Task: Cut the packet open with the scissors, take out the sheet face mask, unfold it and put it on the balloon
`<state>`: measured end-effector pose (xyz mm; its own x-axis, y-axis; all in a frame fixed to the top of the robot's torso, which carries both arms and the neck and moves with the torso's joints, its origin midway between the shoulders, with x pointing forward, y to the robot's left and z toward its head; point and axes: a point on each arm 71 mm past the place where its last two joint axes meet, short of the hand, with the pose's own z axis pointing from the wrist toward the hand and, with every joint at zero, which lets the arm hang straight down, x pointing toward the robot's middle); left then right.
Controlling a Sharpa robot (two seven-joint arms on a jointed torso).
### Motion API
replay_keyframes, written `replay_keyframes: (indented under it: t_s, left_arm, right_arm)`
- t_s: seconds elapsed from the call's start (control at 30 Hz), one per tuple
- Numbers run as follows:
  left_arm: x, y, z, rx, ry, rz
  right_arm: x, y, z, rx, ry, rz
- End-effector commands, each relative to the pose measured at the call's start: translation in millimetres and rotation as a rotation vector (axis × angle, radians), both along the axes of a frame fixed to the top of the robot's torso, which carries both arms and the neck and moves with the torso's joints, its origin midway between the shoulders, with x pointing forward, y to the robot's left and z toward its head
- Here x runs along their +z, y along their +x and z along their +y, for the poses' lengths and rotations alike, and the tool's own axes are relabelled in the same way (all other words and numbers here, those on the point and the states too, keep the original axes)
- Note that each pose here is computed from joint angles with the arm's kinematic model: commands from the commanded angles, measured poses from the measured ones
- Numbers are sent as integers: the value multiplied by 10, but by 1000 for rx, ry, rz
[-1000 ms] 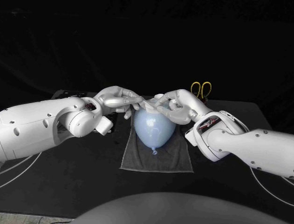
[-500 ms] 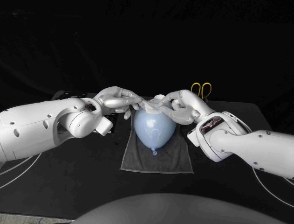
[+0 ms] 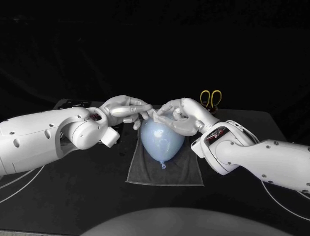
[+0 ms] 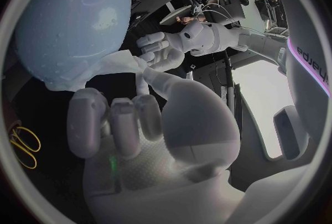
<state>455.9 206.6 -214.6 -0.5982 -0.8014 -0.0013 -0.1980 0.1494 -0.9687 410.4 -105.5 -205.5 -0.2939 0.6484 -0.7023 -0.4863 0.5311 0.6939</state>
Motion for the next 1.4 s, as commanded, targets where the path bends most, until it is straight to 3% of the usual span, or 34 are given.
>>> replay_keyframes:
  t_s: [0.03,0.37,0.8,1.4]
  left_arm:
    - [35,-28,-72,-54,-71,12]
    - [40,-42,-95,-68,-82,17]
    - [37,-30,-60,-50,-73,13]
    - [34,-14,-62,-35,-75,12]
  right_arm:
    - [-30,-3,72,42,-78,6]
    - [-38,15,94,3,-98,12]
    - [7,29,-22,-80,-60,-27]
    - [89,-76,-137,-97,0,-59]
